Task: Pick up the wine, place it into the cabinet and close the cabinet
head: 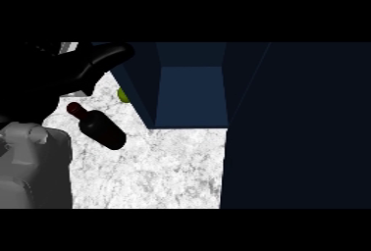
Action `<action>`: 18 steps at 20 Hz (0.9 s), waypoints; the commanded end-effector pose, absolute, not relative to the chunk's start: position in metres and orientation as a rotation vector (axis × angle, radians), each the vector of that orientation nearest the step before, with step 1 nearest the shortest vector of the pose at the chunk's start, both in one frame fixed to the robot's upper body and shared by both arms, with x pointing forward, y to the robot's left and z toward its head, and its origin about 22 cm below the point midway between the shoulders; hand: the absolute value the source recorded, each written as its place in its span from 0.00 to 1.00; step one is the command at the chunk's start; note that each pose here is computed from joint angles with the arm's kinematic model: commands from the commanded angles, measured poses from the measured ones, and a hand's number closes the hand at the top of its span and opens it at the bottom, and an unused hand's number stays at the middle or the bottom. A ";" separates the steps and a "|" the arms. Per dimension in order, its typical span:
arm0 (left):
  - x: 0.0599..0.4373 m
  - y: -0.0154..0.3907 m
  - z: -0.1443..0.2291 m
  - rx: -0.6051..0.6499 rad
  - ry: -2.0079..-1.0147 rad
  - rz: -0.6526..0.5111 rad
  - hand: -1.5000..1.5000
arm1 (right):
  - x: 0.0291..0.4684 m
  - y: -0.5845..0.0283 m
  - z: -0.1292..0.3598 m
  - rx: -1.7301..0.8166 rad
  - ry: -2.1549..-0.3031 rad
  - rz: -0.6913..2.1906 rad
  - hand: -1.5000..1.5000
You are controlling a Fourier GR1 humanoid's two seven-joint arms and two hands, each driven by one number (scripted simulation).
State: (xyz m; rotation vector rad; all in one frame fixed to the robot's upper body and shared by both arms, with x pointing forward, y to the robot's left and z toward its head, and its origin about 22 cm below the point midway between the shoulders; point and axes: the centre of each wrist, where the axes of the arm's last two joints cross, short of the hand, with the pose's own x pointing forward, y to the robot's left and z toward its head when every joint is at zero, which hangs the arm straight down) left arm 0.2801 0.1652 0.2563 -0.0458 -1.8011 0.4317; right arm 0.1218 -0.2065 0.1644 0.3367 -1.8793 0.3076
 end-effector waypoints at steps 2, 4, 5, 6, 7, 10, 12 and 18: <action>0.276 0.162 0.260 -0.003 -1.807 0.456 0.00 | 0.082 -0.210 0.203 0.363 -1.928 0.307 0.00; 0.268 0.173 0.250 0.029 -1.804 0.480 0.00 | 0.076 -0.213 0.202 0.359 -1.949 0.302 0.00; 0.265 0.157 0.261 0.013 -1.802 0.462 0.00 | 0.081 -0.215 0.199 0.354 -1.937 0.303 0.00; 0.271 0.172 0.257 0.037 -1.807 0.462 0.00 | 0.087 -0.212 0.200 0.374 -1.926 0.303 0.00; 0.263 0.176 0.249 0.053 -1.809 0.471 0.00 | 0.079 -0.214 0.204 0.360 -1.920 0.319 0.00; 0.263 0.171 0.270 0.059 -1.799 0.472 0.00 | 0.081 -0.216 0.208 0.350 -1.938 0.311 0.00; 0.254 0.184 0.272 0.058 -1.791 0.499 0.00 | 0.088 -0.208 0.200 0.351 -1.945 0.318 0.00; 0.252 0.203 0.259 0.140 -1.782 0.528 0.00 | 0.076 -0.213 0.207 0.368 -1.942 0.291 0.00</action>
